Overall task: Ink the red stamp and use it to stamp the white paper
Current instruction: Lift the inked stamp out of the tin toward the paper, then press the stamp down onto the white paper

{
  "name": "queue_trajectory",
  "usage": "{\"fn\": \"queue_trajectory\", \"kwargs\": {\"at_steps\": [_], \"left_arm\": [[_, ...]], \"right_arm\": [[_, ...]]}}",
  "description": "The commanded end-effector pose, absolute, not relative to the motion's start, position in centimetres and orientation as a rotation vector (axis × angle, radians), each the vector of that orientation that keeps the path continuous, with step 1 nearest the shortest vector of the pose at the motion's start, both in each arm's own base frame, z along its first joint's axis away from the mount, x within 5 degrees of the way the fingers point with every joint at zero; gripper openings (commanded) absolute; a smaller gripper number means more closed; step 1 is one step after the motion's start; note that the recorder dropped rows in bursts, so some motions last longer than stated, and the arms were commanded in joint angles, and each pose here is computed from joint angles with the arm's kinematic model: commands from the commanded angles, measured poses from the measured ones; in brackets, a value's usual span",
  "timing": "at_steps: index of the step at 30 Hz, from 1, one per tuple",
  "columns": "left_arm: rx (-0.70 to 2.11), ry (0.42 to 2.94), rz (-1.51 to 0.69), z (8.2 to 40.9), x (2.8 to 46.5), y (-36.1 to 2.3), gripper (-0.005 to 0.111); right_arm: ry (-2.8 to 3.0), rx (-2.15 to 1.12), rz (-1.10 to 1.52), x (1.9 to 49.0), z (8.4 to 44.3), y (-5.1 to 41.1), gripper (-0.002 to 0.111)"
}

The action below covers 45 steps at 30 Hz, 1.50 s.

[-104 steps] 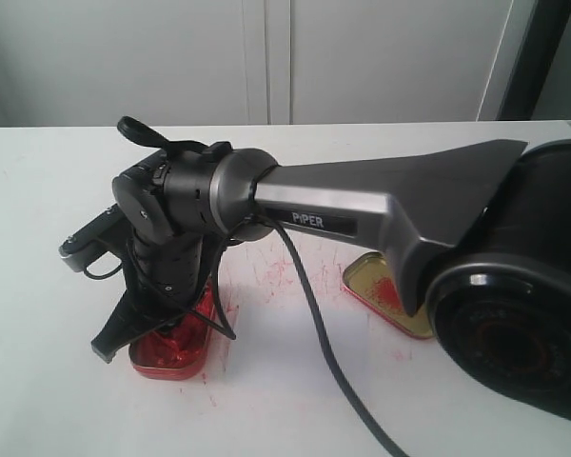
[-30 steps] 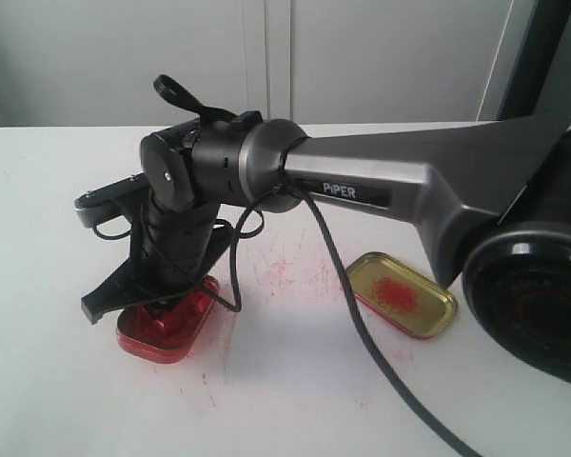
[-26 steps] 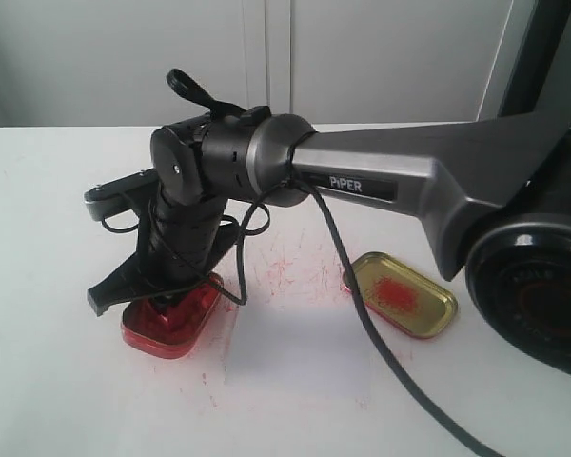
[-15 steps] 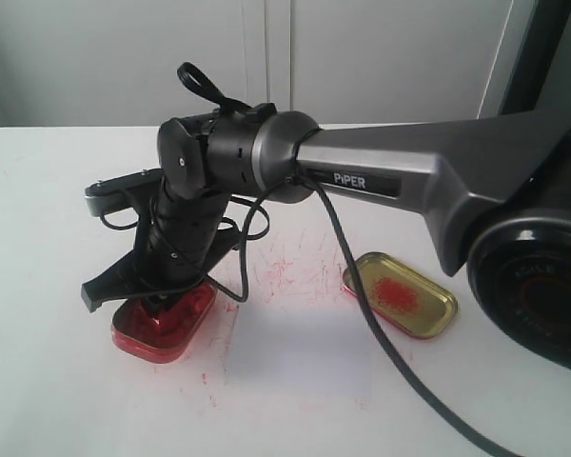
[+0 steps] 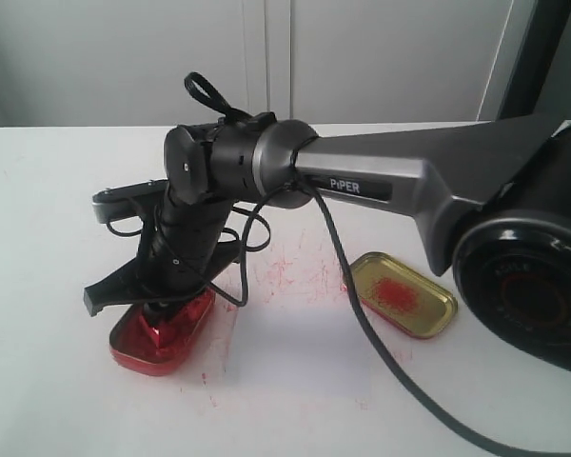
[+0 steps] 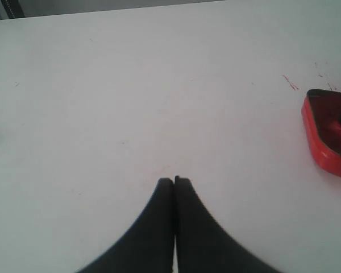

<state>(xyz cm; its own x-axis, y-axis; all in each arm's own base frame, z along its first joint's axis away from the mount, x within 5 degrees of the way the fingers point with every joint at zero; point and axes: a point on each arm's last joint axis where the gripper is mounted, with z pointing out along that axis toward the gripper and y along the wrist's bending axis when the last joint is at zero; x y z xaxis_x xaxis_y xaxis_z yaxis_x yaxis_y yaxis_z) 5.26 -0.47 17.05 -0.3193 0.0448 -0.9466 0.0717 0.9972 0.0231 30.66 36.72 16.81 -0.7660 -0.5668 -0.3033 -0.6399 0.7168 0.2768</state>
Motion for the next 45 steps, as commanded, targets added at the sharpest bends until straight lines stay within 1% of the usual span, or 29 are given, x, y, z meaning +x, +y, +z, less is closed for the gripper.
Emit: {"fn": "queue_trajectory", "kwargs": {"at_steps": [1, 14, 23, 30, 41, 45], "left_arm": [[0.081, 1.899, -0.027, 16.9, 5.2, -0.5, 0.0], [0.081, 1.899, -0.027, 16.9, 5.2, -0.5, 0.0], [0.081, 1.899, -0.027, 16.9, 5.2, -0.5, 0.0], [0.081, 1.899, -0.027, 16.9, 5.2, -0.5, 0.0], [0.081, 1.899, -0.027, 16.9, 5.2, -0.5, 0.0], [0.081, 1.899, -0.027, 16.9, 5.2, -0.5, 0.0]], "right_arm": [[2.75, -0.943, 0.557, 31.4, 16.3, 36.1, 0.0], [2.699, -0.921, 0.582, 31.6, 17.7, 36.1, 0.0], [2.598, -0.922, 0.576, 31.3, 21.3, 35.4, 0.0], [2.569, -0.949, 0.456, 30.3, 21.1, 33.2, 0.0], [2.563, -0.927, 0.223, 27.6, 20.2, 28.3, 0.0], [2.571, -0.942, 0.184, 27.1, 19.8, 27.6, 0.0]]}}
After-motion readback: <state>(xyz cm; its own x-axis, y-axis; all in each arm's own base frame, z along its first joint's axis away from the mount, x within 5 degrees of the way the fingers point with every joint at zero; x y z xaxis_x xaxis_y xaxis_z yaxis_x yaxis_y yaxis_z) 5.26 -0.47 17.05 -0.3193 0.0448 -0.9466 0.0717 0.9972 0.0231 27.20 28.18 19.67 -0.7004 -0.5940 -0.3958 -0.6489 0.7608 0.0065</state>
